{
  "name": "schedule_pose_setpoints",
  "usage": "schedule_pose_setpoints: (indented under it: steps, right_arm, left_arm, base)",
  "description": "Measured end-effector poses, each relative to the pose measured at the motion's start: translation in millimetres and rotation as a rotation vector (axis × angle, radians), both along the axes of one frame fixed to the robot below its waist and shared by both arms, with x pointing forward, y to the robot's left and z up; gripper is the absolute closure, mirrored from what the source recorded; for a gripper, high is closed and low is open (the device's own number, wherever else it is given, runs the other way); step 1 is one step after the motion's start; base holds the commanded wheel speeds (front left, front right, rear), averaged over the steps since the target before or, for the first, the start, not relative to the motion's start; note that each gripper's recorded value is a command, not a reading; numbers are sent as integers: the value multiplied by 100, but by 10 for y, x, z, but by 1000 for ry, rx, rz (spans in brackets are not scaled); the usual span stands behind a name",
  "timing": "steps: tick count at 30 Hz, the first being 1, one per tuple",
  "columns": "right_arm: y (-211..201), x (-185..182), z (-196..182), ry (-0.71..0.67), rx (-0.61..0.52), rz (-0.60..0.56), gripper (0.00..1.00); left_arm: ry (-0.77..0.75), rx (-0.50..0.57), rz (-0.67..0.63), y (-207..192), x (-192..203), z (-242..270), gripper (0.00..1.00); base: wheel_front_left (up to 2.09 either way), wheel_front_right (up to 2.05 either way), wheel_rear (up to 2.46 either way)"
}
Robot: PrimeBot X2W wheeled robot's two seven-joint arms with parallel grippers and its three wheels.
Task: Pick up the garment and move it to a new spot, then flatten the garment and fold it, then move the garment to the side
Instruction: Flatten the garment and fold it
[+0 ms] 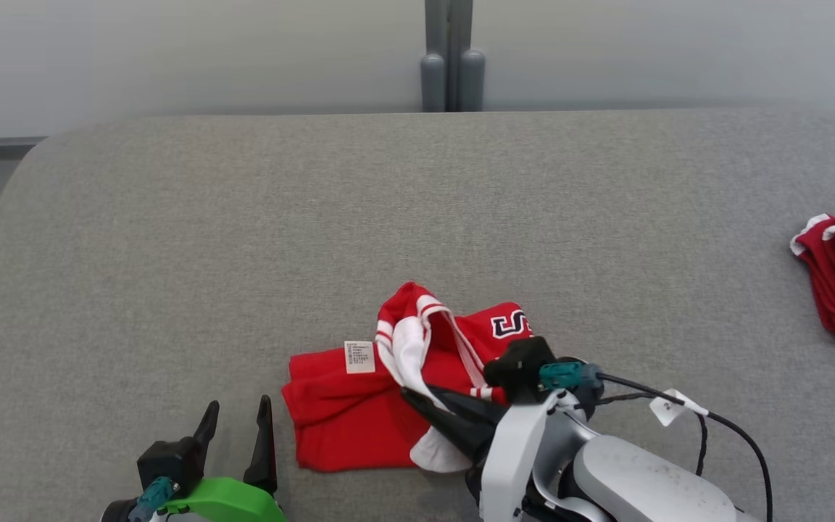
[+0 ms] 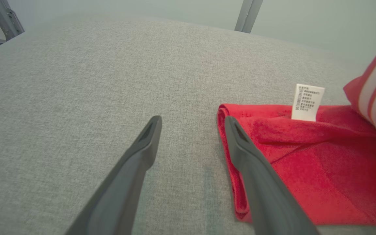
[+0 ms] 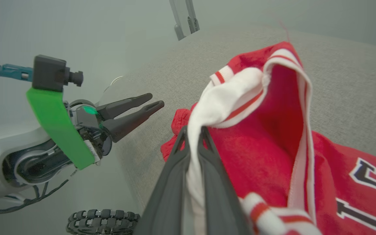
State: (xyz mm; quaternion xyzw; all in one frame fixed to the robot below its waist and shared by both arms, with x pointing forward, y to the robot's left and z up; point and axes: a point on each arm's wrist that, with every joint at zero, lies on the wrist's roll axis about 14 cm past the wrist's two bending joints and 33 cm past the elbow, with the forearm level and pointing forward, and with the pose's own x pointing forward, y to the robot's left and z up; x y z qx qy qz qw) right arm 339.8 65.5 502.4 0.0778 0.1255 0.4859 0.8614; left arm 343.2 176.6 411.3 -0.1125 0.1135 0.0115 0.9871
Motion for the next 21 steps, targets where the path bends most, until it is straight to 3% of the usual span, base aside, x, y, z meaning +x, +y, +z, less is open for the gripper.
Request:
schedule_pose_setpoints:
  steps: [4, 12, 13, 14, 15, 21]
  right_arm:
    - [308, -62, -71, -14, -47, 94, 100]
    - [644, 186, -258, -14, -103, 126, 100]
    - [681, 220, -276, -25, -115, 133, 77]
    - [717, 256, -278, -30, -116, 135, 27]
    - [766, 278, -272, -23, -105, 135, 0]
    - [1007, 275, -2, -30, 41, 153, 0]
  left_arm:
    - [7, -8, 37, 96, -97, -14, 0]
    - [26, -16, 124, 301, -302, -52, 0]
    - [30, -16, 136, 331, -328, -61, 0]
    - [34, -15, 148, 361, -352, -68, 0]
    - [37, -14, 160, 392, -373, -74, 0]
    - [52, -7, 195, 478, -397, -105, 0]
  base:
    - [0, 0, 0]
    - [0, 0, 0]
    - [0, 0, 0]
    - [0, 0, 0]
    - [0, 0, 0]
    - [0, 0, 0]
